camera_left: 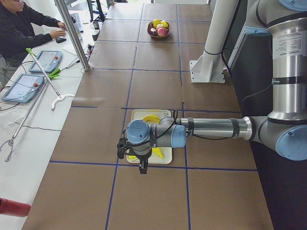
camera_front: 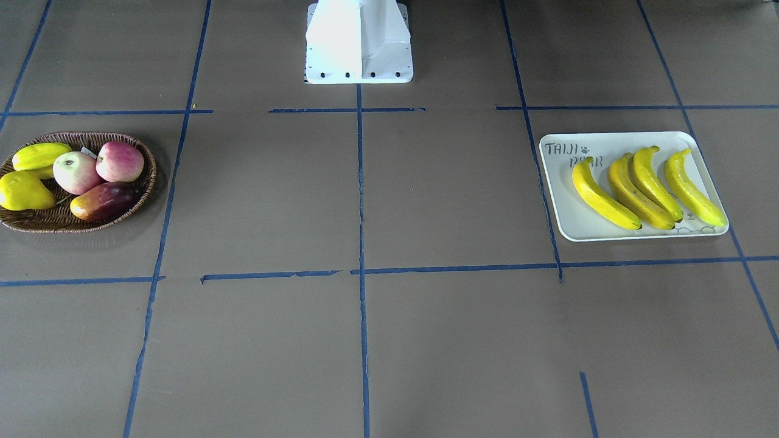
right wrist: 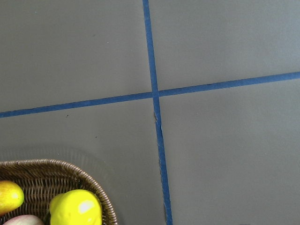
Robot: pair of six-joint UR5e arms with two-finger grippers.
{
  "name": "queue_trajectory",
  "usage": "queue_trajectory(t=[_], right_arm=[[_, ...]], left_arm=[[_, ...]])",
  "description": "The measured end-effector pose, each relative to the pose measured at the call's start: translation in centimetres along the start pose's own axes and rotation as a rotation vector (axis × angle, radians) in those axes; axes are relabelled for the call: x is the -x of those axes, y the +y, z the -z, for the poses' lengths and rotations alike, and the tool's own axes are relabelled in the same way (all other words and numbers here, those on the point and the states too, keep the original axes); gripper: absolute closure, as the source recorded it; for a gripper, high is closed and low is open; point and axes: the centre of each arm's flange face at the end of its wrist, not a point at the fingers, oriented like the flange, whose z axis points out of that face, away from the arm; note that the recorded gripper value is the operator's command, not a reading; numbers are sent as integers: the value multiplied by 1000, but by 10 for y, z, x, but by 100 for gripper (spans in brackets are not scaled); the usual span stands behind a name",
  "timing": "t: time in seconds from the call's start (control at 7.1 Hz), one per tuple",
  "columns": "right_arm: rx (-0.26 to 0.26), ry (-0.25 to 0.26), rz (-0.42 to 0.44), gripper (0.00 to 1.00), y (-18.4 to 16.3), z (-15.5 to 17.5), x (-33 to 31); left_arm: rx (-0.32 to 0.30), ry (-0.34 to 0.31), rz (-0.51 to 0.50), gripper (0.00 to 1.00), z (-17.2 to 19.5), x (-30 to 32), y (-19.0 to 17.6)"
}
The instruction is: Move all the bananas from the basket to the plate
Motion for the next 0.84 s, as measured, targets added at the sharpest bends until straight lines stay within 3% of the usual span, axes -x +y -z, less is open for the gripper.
queue_trajectory(t=[0.42, 0.84], right_arm=[[29, 8, -26, 0, 1, 0, 0], [29, 43, 35, 0, 3, 7, -12]], left_arm=[[-4, 0, -5, 0, 1, -1, -3], [-5, 1, -6, 0, 1, -2, -3]])
